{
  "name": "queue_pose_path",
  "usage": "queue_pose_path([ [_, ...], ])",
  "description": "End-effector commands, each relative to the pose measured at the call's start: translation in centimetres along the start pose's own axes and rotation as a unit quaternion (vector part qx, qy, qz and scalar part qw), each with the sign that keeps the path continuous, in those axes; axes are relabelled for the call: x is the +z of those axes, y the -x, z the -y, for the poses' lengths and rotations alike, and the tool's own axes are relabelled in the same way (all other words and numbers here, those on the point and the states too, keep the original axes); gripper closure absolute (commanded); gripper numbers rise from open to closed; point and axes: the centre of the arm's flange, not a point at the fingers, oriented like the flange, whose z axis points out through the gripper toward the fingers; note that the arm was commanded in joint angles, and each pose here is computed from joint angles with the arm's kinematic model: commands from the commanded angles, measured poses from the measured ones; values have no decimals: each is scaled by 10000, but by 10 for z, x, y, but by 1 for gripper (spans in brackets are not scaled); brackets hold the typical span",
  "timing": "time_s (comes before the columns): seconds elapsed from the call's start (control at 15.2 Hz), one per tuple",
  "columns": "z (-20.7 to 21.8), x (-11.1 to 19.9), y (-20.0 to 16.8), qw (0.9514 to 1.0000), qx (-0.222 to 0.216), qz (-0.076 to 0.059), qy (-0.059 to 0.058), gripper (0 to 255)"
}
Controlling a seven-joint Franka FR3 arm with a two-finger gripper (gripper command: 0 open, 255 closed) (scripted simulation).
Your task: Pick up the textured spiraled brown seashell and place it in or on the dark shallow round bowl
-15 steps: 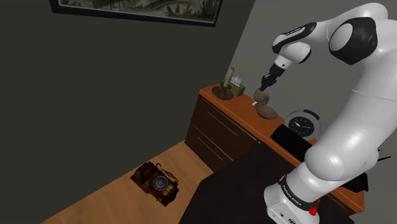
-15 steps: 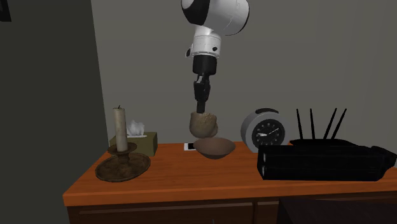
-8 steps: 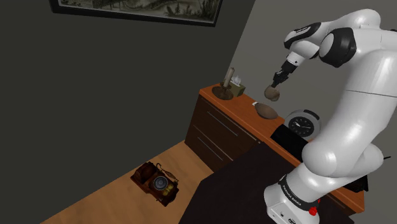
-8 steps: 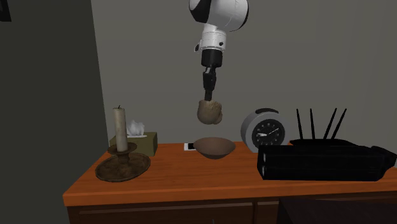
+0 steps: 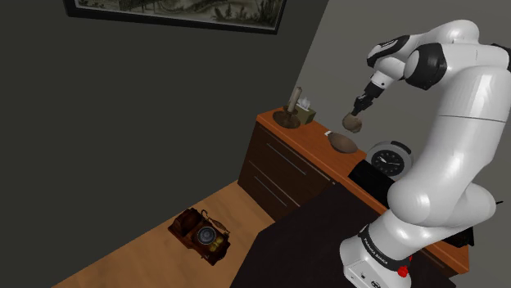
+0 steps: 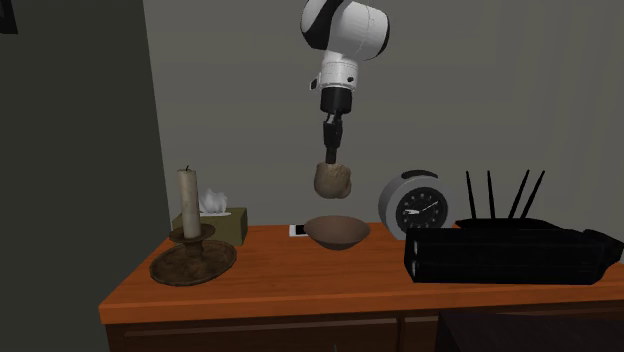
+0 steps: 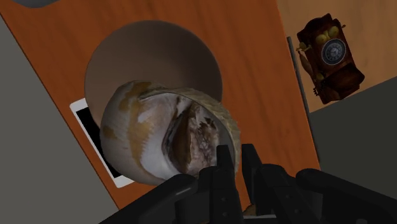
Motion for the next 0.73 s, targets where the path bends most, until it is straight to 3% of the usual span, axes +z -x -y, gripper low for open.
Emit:
queue_pose_path([
  [0.0,-2,11,1,10000,-1,-4,4,255],
  [0.66,-11,63,3,10000,-1,-4,4,255],
])
